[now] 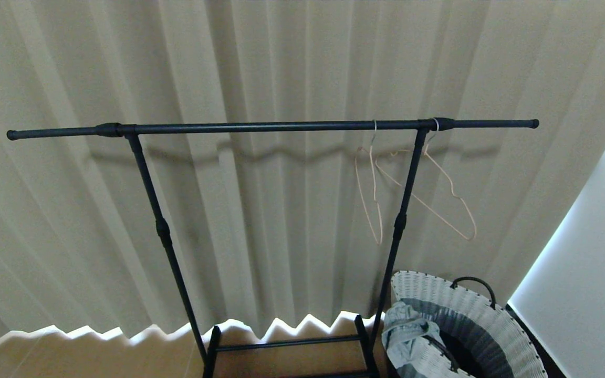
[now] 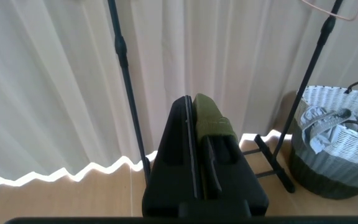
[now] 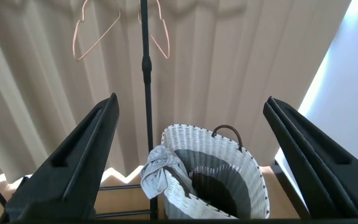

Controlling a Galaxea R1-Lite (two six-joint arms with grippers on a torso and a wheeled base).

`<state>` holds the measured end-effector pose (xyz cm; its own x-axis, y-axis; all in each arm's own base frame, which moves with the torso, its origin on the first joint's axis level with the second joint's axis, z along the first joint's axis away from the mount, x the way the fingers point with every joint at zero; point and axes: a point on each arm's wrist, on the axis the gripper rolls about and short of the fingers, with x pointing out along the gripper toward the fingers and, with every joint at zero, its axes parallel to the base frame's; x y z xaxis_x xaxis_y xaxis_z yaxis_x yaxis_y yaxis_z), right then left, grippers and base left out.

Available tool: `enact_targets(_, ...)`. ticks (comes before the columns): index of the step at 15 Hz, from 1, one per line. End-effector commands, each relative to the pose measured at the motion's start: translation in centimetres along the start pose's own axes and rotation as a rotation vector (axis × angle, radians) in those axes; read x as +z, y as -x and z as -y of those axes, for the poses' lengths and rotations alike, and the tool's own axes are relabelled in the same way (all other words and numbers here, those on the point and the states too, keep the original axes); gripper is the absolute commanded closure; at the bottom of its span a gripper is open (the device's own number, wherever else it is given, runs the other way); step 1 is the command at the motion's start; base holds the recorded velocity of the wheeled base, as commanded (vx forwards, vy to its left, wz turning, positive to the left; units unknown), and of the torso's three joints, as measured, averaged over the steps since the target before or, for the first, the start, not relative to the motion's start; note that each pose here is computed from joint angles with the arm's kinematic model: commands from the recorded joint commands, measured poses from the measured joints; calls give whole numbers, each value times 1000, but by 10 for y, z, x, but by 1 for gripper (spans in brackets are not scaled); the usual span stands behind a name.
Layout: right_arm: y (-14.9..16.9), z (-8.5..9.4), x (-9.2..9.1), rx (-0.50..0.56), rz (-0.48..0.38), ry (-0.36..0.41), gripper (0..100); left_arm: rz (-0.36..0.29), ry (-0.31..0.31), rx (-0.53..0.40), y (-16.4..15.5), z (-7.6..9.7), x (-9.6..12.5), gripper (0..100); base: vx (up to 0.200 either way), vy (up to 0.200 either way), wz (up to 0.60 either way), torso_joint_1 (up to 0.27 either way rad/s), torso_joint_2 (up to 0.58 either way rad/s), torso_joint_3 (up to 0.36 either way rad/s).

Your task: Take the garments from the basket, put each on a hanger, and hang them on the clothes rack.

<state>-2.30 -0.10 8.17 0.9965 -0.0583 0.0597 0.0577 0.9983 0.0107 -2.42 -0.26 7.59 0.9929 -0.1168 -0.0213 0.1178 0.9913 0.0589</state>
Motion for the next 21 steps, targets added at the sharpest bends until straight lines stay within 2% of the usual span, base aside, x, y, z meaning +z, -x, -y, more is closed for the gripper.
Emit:
enact_targets(1, 0, 0, 0, 0, 2, 0, 0, -1, 0, -1, 0, 0, 0, 100, 0, -200, 0, 7, -17, -12)
enact_targets(6, 0, 0, 0, 0, 2, 0, 0, -1, -1, -1, 0, 0, 0, 100, 0, -200, 0, 11, -3, -3)
enact_targets(11, 0, 0, 0, 0, 2, -2, 0, -1, 0, -1, 0, 0, 0, 100, 0, 0, 0, 0, 0, 0)
enact_targets(14, 0, 0, 0, -2, 2, -3, 0, -1, -1, -1, 0, 0, 0, 100, 0, 0, 600, 9, 2, 2)
enact_targets(21, 0, 0, 0, -2, 2, 0, 0, -1, 13, -3, 0, 0, 0, 100, 0, 0, 0, 0, 0, 0)
